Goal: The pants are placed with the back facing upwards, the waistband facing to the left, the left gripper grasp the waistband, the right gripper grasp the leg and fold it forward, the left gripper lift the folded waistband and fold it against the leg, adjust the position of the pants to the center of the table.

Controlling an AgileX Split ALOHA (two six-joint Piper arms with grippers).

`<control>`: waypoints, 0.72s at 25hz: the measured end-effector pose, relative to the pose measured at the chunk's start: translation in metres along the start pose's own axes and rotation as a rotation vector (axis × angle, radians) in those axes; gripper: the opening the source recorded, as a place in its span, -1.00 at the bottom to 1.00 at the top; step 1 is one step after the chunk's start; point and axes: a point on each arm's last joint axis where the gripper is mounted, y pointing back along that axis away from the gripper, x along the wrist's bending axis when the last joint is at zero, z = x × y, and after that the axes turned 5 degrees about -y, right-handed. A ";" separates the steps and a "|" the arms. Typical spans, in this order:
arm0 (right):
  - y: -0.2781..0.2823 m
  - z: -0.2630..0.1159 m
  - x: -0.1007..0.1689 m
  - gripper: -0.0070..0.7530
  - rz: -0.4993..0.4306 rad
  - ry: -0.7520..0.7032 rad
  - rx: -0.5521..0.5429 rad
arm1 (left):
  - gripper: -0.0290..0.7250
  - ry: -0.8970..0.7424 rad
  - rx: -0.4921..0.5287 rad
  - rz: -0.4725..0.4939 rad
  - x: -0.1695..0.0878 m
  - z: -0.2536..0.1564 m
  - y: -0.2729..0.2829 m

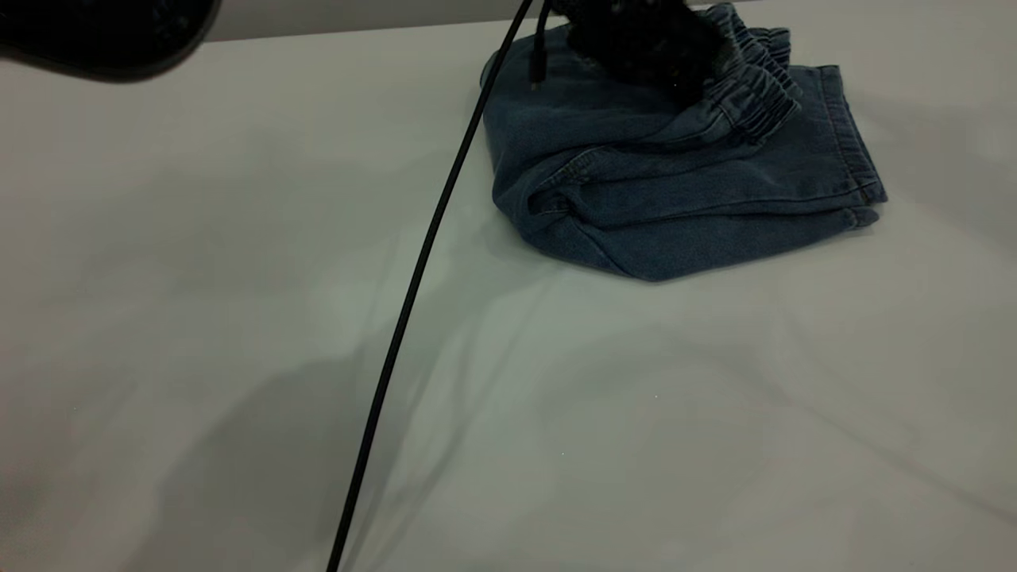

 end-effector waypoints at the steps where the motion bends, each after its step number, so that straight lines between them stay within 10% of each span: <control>1: -0.002 -0.002 0.004 0.15 -0.001 0.017 0.015 | 0.47 0.000 0.016 -0.004 -0.001 -0.003 -0.003; 14: -0.012 -0.017 0.008 0.15 -0.048 0.048 0.107 | 0.33 0.002 0.400 -0.101 -0.008 -0.032 0.006; 18: -0.010 -0.016 0.009 0.15 -0.047 0.048 0.103 | 0.22 -0.001 0.362 -0.095 -0.006 -0.017 0.018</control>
